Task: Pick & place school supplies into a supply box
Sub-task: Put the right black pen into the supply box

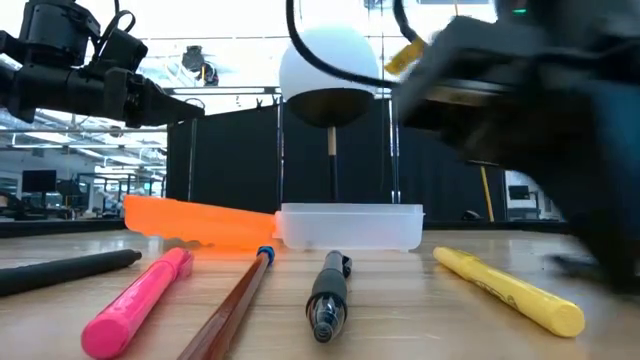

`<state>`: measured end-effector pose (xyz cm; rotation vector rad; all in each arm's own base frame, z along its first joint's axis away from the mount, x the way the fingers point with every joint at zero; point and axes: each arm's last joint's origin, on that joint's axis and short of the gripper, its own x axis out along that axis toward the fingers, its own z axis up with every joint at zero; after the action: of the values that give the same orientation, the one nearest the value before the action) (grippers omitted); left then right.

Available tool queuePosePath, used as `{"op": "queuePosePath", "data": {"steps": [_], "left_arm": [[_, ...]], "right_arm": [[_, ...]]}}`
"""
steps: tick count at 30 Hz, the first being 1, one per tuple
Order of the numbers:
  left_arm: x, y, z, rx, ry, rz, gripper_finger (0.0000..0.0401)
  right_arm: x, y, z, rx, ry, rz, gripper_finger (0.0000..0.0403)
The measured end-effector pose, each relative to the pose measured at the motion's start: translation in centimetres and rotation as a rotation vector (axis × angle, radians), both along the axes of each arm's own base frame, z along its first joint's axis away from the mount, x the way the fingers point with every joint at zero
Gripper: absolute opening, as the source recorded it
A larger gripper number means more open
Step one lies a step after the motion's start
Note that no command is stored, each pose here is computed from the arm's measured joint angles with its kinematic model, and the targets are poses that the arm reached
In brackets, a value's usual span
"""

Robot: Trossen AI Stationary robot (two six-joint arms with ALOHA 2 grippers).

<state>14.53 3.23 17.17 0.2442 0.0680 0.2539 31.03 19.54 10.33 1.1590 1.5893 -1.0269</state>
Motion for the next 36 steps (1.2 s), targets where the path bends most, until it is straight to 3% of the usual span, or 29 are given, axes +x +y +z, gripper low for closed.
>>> {"op": "queuePosePath", "data": {"steps": [8, 15, 24, 29, 34, 36], "left_arm": [[0.0, 0.0, 0.0, -0.002, -0.001, 0.001, 0.0058], [0.0, 0.0, 0.0, -0.003, -0.001, 0.0, 0.0058], [0.0, 0.0, 0.0, -0.002, 0.0, 0.001, 0.0058], [0.0, 0.0, 0.0, -0.002, 0.0, 0.001, 0.0058], [0.0, 0.0, 0.0, 0.0, 0.002, 0.001, 0.0058], [0.0, 0.0, 0.0, 0.001, 0.0, 0.0, 0.0058]], "right_arm": [[-1.1, 0.5, 0.0, 0.013, 0.038, 0.135, 0.009], [-1.8, 0.8, -0.4, -0.001, -0.011, 0.344, 0.0049], [-1.4, 0.9, -0.4, -0.046, -0.125, 0.333, 0.0024], [-0.4, 0.1, 3.1, -0.046, -0.287, 0.293, 0.0023], [0.6, -3.3, 7.9, -0.218, -0.5, 0.191, 0.0021], [1.0, -4.6, 10.0, -0.237, -0.597, 0.163, 0.0021]]}}
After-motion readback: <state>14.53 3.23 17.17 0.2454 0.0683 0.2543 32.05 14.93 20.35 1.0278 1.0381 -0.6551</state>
